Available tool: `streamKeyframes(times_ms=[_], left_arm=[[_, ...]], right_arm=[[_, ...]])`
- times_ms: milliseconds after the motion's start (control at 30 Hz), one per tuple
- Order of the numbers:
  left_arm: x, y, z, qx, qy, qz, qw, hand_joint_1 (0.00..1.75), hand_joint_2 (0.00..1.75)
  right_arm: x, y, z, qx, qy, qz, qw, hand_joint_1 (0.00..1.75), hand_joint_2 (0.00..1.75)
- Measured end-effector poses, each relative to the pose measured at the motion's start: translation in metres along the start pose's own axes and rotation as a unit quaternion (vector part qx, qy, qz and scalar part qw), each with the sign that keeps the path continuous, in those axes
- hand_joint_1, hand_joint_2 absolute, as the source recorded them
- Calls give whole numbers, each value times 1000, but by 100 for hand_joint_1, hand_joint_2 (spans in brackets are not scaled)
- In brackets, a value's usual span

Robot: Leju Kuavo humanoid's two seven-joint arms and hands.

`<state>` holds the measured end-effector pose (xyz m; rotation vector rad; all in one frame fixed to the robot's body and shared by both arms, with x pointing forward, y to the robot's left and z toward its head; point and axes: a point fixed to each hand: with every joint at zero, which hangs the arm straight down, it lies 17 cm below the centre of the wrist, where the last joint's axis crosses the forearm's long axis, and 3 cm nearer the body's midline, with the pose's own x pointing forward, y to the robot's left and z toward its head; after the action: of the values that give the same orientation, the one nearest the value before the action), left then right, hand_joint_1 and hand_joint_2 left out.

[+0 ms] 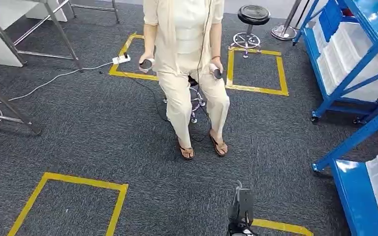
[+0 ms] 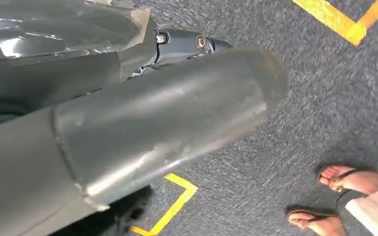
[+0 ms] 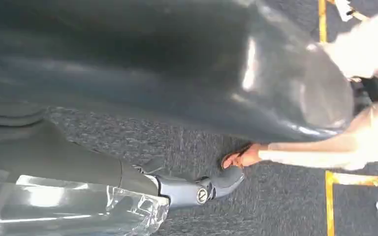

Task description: Take the parts from the cabinet and place them on the table.

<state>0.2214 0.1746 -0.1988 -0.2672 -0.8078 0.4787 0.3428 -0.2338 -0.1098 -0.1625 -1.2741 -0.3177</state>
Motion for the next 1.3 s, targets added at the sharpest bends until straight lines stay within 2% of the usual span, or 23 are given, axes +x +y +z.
streamKeyframes(times_ms=[1300], left_arm=[[-3, 2, 4, 1, 0, 12, 1000, 0, 0]], right_arm=[[-12, -5, 4, -3, 19, -6, 1000, 0, 0]])
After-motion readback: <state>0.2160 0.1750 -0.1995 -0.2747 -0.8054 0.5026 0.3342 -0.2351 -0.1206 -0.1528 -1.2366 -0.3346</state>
